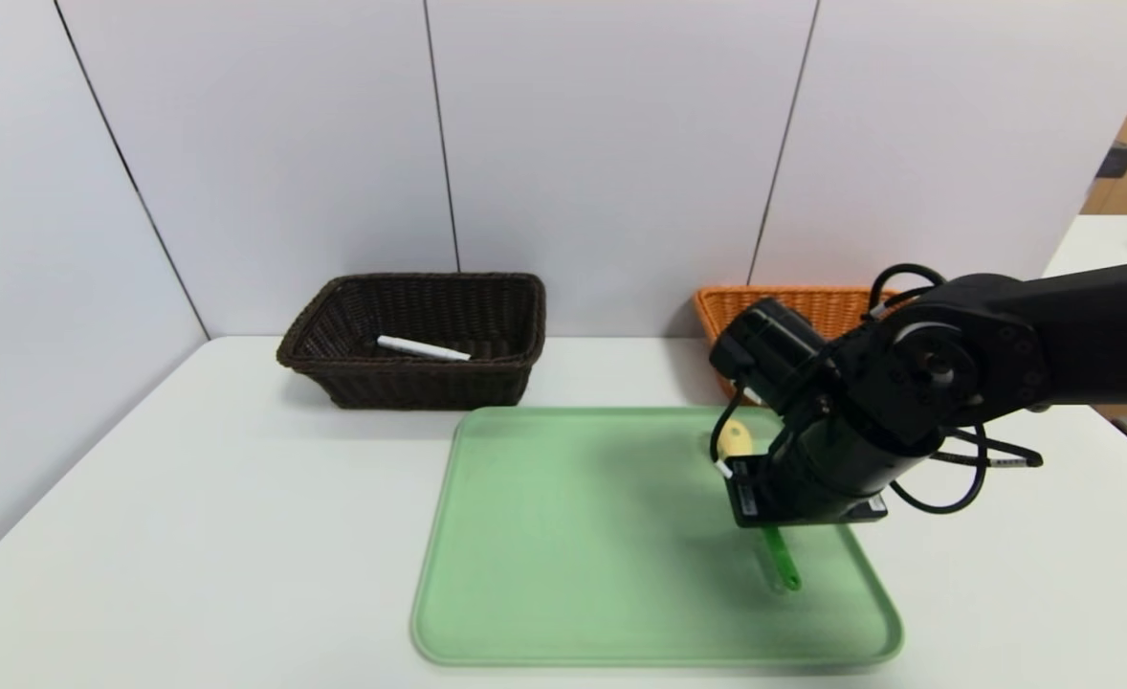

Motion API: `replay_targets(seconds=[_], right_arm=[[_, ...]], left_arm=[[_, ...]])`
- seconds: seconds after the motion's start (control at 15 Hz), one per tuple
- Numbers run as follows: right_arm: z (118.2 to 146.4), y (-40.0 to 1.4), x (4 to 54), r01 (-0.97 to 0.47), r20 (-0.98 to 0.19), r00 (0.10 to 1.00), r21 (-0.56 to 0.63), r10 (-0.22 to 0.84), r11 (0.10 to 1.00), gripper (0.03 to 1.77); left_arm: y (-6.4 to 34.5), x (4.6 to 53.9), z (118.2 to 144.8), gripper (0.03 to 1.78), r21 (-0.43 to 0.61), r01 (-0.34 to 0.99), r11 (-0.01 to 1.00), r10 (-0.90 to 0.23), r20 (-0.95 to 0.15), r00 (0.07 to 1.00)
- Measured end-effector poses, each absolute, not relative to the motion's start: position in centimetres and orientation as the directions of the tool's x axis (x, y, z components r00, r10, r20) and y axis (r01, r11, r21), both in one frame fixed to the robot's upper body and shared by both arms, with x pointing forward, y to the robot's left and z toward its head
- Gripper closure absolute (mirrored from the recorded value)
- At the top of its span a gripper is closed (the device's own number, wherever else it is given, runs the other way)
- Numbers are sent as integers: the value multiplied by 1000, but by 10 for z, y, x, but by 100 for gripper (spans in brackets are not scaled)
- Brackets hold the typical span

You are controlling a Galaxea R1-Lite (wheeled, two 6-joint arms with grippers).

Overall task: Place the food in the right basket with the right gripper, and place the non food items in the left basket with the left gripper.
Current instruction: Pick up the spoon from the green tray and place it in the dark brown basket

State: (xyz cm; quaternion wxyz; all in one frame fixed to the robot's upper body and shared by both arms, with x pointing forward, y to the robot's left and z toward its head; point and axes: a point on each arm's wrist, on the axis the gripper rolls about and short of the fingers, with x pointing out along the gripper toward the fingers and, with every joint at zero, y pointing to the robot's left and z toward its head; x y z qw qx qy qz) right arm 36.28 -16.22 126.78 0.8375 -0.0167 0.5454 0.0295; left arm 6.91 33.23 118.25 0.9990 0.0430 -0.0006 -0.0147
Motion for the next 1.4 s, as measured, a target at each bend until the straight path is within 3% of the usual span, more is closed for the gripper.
replay_targets(seconds=[0.73,1.13,1.4], right_arm=[[1355,-144,367,-265,-741,638,47,211,963,165],[1355,-118,397,-454,-660,697,-105,280,885,165],[1352,-94,418,-542,-631,684,-104,366,834,165]], left_arm=[[332,69,1182,12,86,29,996,-29,0,1000],[332,69,1182,12,86,29,996,-29,0,1000],[332,69,1182,12,86,29,996,-29,0,1000]])
